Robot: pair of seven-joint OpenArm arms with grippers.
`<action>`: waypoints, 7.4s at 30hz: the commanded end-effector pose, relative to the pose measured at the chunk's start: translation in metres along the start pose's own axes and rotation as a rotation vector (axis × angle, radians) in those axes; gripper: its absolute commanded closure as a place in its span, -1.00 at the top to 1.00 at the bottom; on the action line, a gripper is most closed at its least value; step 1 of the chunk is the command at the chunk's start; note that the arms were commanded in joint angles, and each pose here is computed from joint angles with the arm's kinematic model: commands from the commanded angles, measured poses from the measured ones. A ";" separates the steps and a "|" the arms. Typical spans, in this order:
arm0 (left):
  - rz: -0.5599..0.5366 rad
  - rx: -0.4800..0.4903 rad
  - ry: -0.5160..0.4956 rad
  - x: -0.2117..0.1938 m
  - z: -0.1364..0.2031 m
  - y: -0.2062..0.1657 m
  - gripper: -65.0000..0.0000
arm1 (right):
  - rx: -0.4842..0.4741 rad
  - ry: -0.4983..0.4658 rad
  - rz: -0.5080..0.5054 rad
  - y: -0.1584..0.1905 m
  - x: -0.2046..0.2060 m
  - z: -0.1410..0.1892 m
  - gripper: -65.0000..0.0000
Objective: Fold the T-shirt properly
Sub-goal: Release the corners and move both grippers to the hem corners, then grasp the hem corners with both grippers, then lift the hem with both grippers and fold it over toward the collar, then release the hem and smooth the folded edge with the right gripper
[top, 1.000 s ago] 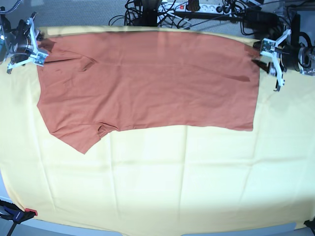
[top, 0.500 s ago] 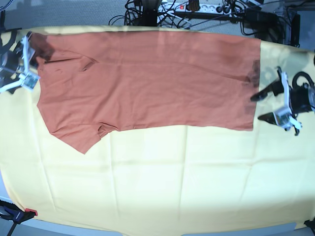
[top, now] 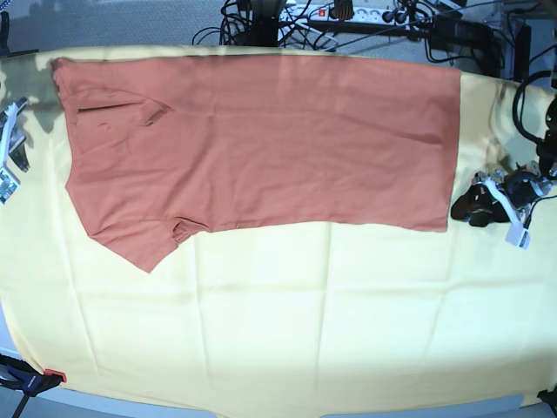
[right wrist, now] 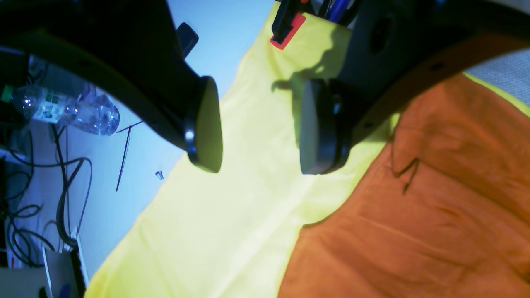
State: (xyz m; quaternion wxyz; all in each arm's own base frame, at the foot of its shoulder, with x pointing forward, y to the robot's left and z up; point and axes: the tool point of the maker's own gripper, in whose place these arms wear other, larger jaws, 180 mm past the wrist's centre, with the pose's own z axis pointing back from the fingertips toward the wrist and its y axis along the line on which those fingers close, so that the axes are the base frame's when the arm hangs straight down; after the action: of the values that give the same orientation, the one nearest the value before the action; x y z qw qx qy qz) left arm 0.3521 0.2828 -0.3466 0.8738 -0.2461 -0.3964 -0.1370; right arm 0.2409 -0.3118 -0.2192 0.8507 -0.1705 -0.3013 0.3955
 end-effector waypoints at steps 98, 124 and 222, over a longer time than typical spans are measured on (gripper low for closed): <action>-0.192 -0.097 -0.080 0.064 -0.049 -0.047 -1.00 | 0.399 -0.344 -1.081 -0.021 0.047 -0.212 -1.00; -0.365 -0.096 -0.187 0.120 -0.075 -0.072 -1.00 | 0.254 -0.406 -0.967 -0.071 0.072 -0.210 -1.00; -0.161 -0.305 0.458 -0.048 0.015 -0.103 -0.01 | 0.215 -0.240 -0.382 0.025 0.086 -0.178 0.12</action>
State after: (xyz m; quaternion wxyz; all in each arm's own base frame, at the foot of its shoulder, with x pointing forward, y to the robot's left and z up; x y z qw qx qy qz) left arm 0.2629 0.1980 -0.3475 0.8784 -0.3186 -0.1774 -0.3089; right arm 0.3727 -0.2360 -0.3560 0.8943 0.0308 -0.3514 0.2753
